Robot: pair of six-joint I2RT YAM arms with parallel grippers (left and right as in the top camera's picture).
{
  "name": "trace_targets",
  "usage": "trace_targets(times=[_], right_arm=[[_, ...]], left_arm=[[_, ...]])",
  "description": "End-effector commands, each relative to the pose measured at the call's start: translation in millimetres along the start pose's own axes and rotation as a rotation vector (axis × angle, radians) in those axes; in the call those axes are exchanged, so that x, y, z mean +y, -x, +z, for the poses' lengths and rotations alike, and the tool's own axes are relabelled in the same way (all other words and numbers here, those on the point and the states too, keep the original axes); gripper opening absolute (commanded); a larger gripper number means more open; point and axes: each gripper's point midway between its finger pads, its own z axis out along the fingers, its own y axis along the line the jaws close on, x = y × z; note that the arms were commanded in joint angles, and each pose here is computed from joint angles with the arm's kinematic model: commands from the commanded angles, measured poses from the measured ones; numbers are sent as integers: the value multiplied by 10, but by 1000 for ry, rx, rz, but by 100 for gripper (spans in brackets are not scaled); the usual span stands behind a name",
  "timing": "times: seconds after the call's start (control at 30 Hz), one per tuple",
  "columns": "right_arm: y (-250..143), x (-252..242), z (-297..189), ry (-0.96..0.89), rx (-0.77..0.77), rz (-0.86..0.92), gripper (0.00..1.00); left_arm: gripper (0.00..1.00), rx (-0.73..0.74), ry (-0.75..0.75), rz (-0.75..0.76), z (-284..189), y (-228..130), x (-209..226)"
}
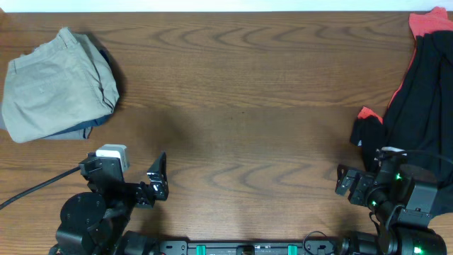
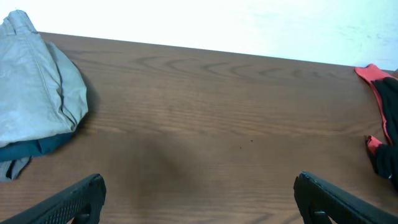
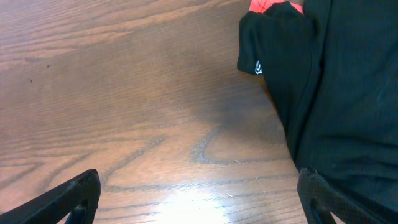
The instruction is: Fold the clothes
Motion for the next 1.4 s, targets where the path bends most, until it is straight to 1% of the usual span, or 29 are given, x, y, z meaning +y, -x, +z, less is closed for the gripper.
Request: trace_targets(times=[0.0, 0.13, 0.23, 0.3, 0.4, 0.5, 0.6, 0.83, 0.93, 1.1, 1.37], right_arm=[[-28, 37, -22, 14, -10, -30, 99], [3, 119, -46, 46, -54, -76, 99], [70, 221, 23, 93, -133, -134, 99], [114, 278, 101, 123, -203, -169, 99], [220, 381, 207, 181, -348, -201, 99], [340, 481, 238, 227, -503, -250, 99], [411, 541, 227, 243, -619, -305, 99], [509, 508, 211, 234, -800, -300, 99], [486, 513, 270, 226, -823, -342, 99], [380, 519, 368, 194, -778, -459, 99], [366, 513, 383, 192, -769, -461, 99]], left_arm=[[98, -1, 9, -12, 8, -8, 18], [98, -1, 9, -12, 8, -8, 18], [98, -1, 9, -12, 8, -8, 18], [98, -1, 9, -12, 8, -8, 18], [98, -1, 9, -12, 8, -8, 18], [98, -1, 9, -12, 8, -8, 18], [98, -1, 9, -12, 8, -8, 18], [98, -1, 9, -12, 8, -8, 18], [98, -1, 9, -12, 8, -8, 18], [98, -1, 9, -12, 8, -8, 18], [98, -1, 9, -12, 8, -8, 18]])
